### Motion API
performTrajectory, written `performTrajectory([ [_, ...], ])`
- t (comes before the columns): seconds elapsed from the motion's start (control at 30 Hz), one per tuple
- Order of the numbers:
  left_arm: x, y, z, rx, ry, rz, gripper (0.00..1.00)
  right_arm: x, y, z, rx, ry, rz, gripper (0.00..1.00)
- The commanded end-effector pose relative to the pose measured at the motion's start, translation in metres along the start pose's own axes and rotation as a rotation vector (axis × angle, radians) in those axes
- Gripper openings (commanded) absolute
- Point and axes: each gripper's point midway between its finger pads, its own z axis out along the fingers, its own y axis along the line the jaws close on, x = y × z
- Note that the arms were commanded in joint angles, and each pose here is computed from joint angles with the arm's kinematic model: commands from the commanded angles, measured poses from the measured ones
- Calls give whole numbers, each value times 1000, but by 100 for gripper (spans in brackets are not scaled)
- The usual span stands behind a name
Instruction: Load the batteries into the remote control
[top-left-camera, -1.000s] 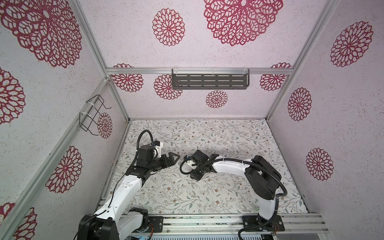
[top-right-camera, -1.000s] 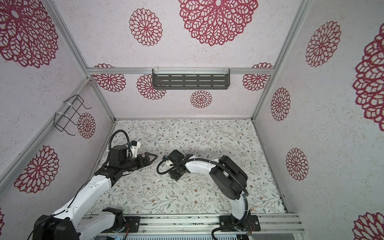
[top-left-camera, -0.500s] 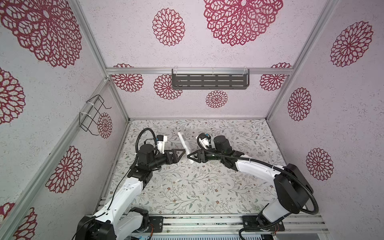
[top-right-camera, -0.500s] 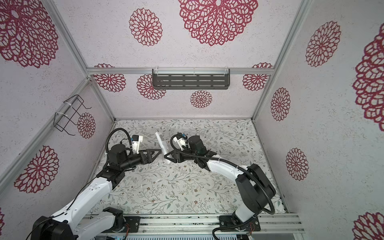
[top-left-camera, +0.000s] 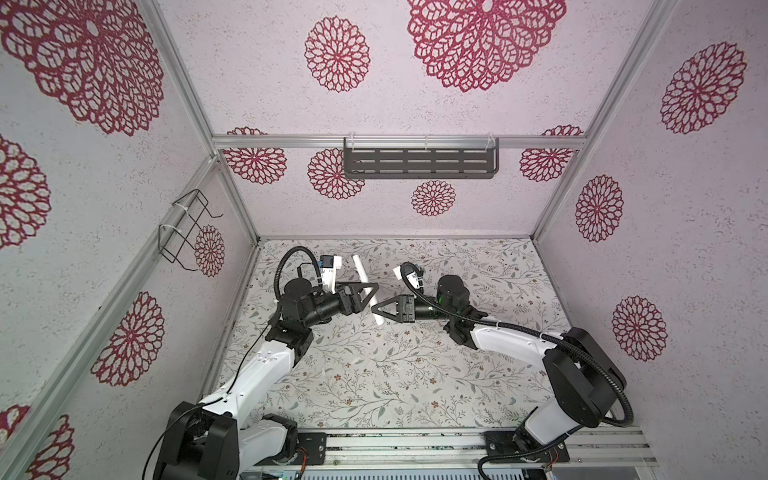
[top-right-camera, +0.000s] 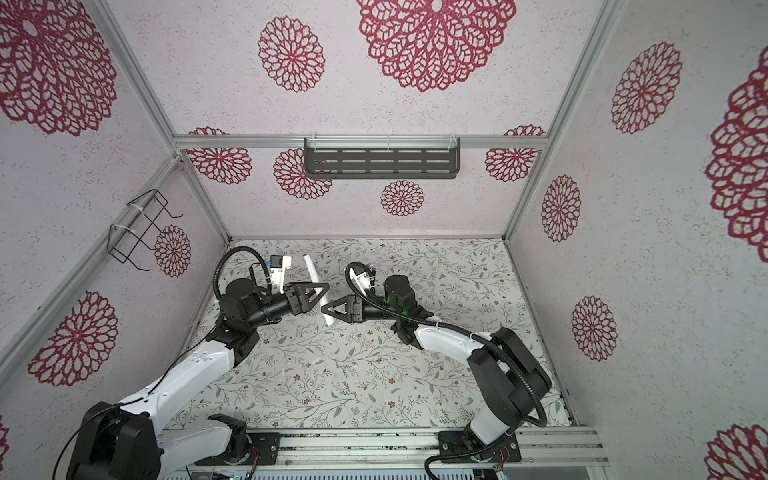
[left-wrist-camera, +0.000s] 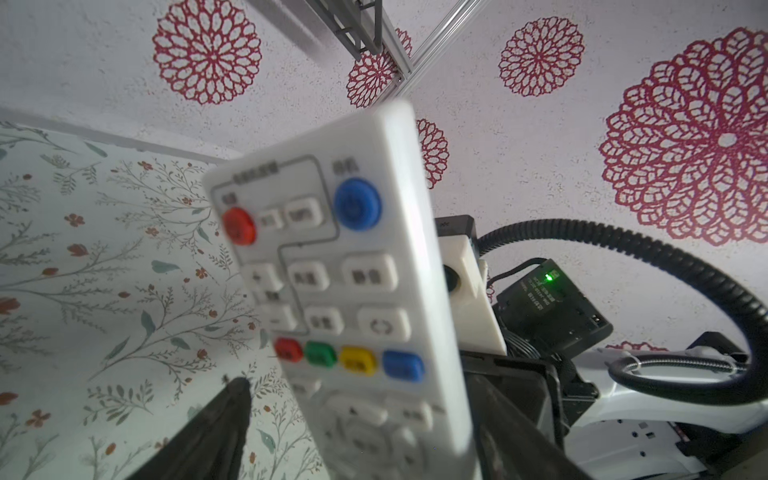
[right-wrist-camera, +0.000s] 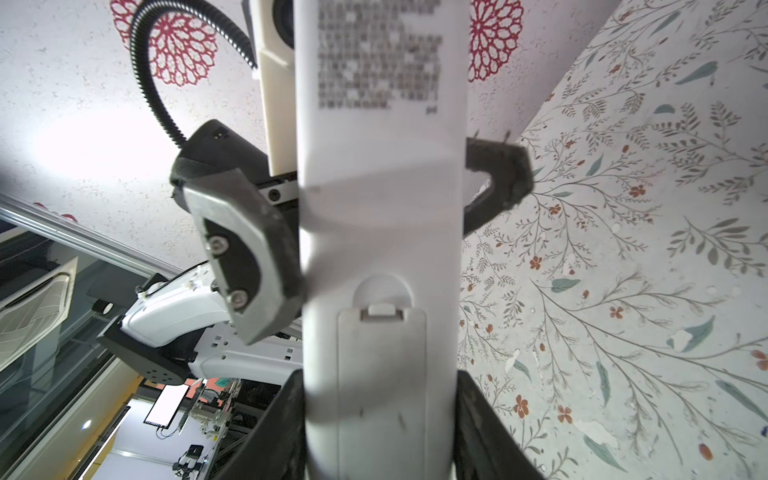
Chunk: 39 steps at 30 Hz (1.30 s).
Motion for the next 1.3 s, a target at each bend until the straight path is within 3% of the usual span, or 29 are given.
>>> performTrajectory([
  [0.0, -14, -14, 6, 56, -24, 21, 64, -9, 26, -3, -94, -22, -72, 33],
  [0.13, -14, -11, 8, 39, -30, 25, 49, -8, 16, -8, -77, -33, -66, 39],
  [0.2, -12, -6, 10, 18, -15, 21, 41, -8, 9, -10, -65, -40, -62, 51],
  [0.3, -4, 17, 16, -91, 46, -19, 38, -9, -13, -23, -12, -60, -33, 68],
  [0.4, 12, 45, 22, -250, 178, -46, 36, -6, -50, -46, 138, -65, -11, 74],
  [0.47, 24, 67, 22, -385, 268, -57, 37, 4, -82, -61, 341, -20, -42, 76],
  [0.53, 37, 86, 22, -495, 360, -78, 40, 7, -107, -79, 558, 31, -94, 77],
  [0.63, 56, 101, 30, -569, 472, -111, 29, 12, -133, -107, 792, 99, -133, 77],
  [0.77, 73, 104, 49, -566, 526, -118, 13, 18, -141, -121, 874, 115, -165, 77],
  [0.9, 92, 114, 65, -608, 586, -123, 9, 28, -147, -132, 918, 120, -169, 77],
  [1.0, 102, 131, 63, -758, 644, -70, 6, 34, -153, -144, 977, 123, -165, 77],
  [1.13, 99, 146, 50, -1018, 772, 97, 6, 38, -158, -163, 1073, 104, -157, 77],
  [1.27, 106, 162, 42, -1163, 905, 191, 7, 34, -161, -190, 1200, 49, -115, 78],
])
